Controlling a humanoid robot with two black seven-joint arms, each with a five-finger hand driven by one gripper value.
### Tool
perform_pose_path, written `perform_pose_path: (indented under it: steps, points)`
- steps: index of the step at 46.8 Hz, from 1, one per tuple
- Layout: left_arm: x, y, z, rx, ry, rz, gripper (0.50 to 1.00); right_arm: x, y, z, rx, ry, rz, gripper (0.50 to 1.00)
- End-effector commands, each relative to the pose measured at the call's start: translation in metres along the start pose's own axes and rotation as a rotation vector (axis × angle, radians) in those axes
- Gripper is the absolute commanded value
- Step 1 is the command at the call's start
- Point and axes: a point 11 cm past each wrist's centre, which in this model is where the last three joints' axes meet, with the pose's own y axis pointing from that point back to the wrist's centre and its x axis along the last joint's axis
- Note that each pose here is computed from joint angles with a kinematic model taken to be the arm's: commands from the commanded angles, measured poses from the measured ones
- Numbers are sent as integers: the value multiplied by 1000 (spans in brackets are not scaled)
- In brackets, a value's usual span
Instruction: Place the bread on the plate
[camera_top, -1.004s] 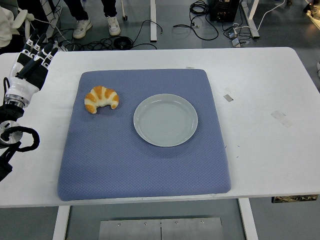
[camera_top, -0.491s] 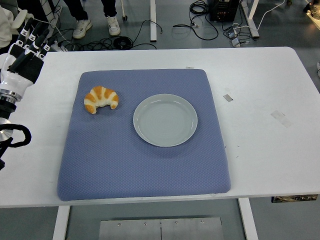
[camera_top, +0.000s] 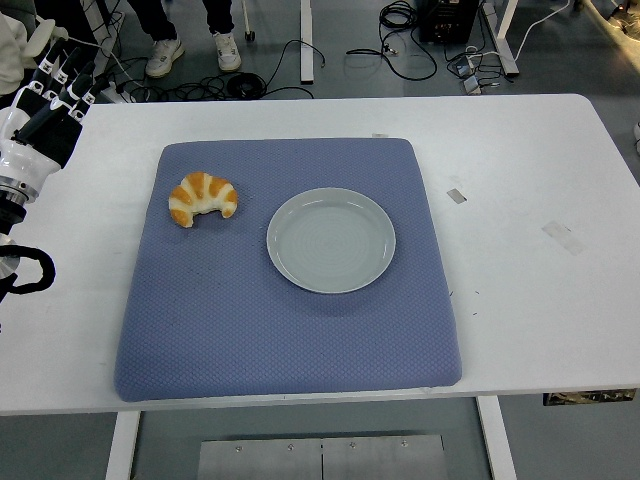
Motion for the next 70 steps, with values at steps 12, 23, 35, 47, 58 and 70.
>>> perform_pose_path:
  steps: [12, 23, 35, 47, 58, 70]
  points:
    - [-2, -1, 8, 64, -112, -29, 981, 0, 0, 0, 0, 0, 1, 1000]
    - [-18, 1, 19, 140, -252, -81, 980, 0, 0, -1, 1, 0, -1, 1000]
    - [-29, 0, 16, 285, -538, -149, 974, 0, 0, 0, 0, 0, -1, 1000]
    - [-28, 2, 9, 402, -754, -172, 963, 0, 0, 0, 0, 0, 1, 1000]
    - [-34, 9, -6, 447, -831, -234, 983, 0, 0, 0, 0, 0, -1, 1000]
    - [-37, 7, -14, 475, -948, -263, 980, 0, 0, -1, 1, 0, -1, 1000]
